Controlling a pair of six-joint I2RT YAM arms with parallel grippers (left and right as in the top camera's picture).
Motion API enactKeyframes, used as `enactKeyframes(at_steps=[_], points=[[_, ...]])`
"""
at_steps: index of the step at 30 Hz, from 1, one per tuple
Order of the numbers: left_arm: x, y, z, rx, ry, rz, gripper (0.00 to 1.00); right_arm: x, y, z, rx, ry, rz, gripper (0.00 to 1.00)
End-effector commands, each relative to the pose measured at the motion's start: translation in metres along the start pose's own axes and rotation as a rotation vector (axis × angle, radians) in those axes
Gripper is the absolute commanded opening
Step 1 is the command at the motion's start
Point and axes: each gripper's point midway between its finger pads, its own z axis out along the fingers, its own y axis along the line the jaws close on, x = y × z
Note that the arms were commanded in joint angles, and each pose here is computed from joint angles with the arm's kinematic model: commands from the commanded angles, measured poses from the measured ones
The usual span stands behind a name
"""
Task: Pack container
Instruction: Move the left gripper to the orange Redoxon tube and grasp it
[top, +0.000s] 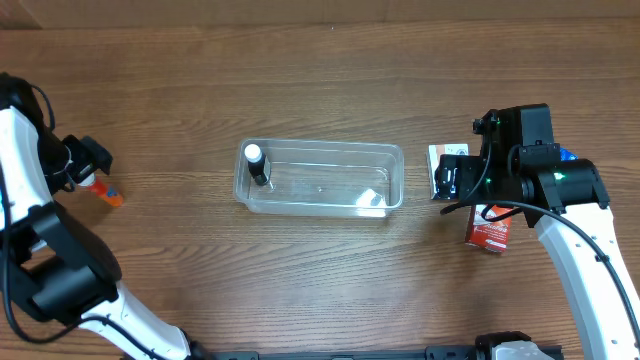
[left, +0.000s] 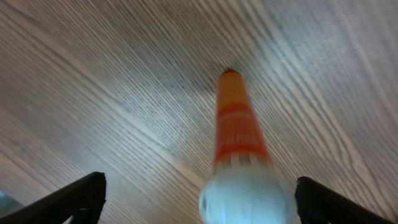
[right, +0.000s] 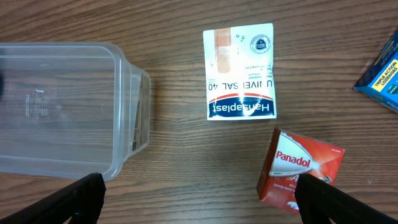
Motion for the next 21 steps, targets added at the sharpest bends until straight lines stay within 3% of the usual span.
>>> enactKeyframes(at_steps=[1, 10, 21], points=[[0.003, -0.007, 0.022, 0.012, 0.069, 0.022, 0.76, -0.009, 0.000, -0.007, 0.001, -0.033, 0.001, 1.00], [-0.003, -0.010, 0.027, 0.017, 0.052, 0.022, 0.40, -0.009, 0.000, -0.007, 0.001, -0.033, 0.000, 1.00], [0.002, -0.021, 0.022, 0.017, 0.046, 0.056, 0.16, -0.009, 0.000, -0.007, 0.002, -0.033, 0.000, 1.00]])
